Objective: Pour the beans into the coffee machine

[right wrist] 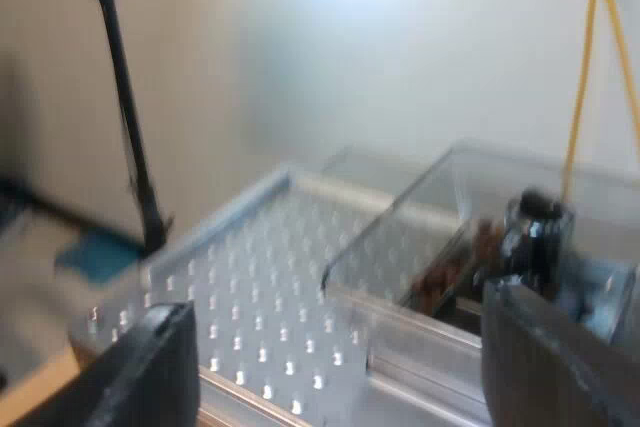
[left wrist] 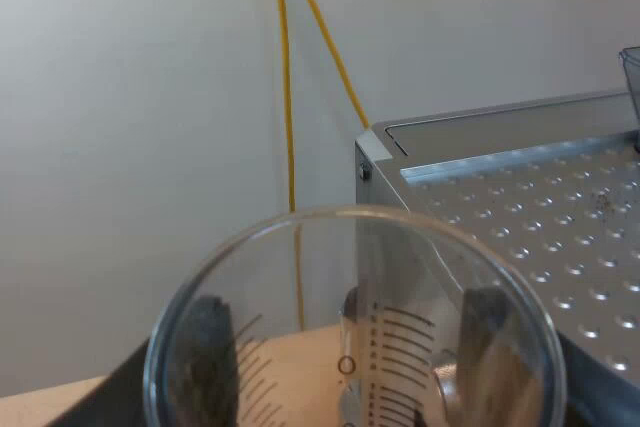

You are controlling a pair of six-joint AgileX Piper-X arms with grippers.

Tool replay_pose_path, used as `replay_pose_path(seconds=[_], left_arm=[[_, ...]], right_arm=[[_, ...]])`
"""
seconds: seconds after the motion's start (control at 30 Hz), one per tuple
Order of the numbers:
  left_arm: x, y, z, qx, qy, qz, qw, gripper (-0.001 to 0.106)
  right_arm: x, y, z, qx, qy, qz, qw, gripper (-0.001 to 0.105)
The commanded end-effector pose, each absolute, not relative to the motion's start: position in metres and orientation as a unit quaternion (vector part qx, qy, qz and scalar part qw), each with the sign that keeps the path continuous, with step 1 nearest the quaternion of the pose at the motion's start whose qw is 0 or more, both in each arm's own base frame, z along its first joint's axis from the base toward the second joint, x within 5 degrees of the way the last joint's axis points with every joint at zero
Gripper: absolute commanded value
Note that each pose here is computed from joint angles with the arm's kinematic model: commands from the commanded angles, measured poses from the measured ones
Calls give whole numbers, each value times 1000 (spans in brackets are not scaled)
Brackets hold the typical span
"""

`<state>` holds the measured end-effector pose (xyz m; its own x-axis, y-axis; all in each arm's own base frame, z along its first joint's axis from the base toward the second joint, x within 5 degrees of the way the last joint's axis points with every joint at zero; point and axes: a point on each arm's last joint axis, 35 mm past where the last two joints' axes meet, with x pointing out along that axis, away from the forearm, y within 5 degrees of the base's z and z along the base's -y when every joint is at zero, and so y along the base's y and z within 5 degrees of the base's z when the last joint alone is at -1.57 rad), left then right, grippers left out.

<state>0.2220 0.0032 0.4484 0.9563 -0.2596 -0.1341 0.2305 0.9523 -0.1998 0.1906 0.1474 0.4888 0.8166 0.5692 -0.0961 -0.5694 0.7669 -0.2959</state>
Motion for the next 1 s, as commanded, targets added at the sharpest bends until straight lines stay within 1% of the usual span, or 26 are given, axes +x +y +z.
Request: replay_pose_path(seconds=[0.03,0.1,0.23,0.37,0.5,0.57,0.67,0.83,1.0], left_arm=[[219,3,454,-94,68,-129,985,28],[219,3,454,-94,68,-129,985,28],[219,2,454,-94,69,-132,984,28],[219,2,454,-94,69,-133,984,28],[219,2,454,-94,69,-133,984,28],[219,2,454,-94,69,-136,984,28],[219,2,454,-72,66,-141,985,28],[218,0,454,-69,73,-144,984,28],[219,-17,456,-5,85,-157,984,28]], right_arm=[[184,142,491,-135,-34,294,946,62],[184,142,478,-129,-33,294,946,62],[188,145,462,-127,-38,294,947,62],[193,149,446,-108,-86,287,948,62],[195,150,438,-87,-140,278,946,62],[195,151,434,-85,-146,277,946,62],[195,151,433,-85,-145,277,946,62],[195,151,435,-81,-154,276,945,62],[195,151,436,-79,-159,275,945,62]])
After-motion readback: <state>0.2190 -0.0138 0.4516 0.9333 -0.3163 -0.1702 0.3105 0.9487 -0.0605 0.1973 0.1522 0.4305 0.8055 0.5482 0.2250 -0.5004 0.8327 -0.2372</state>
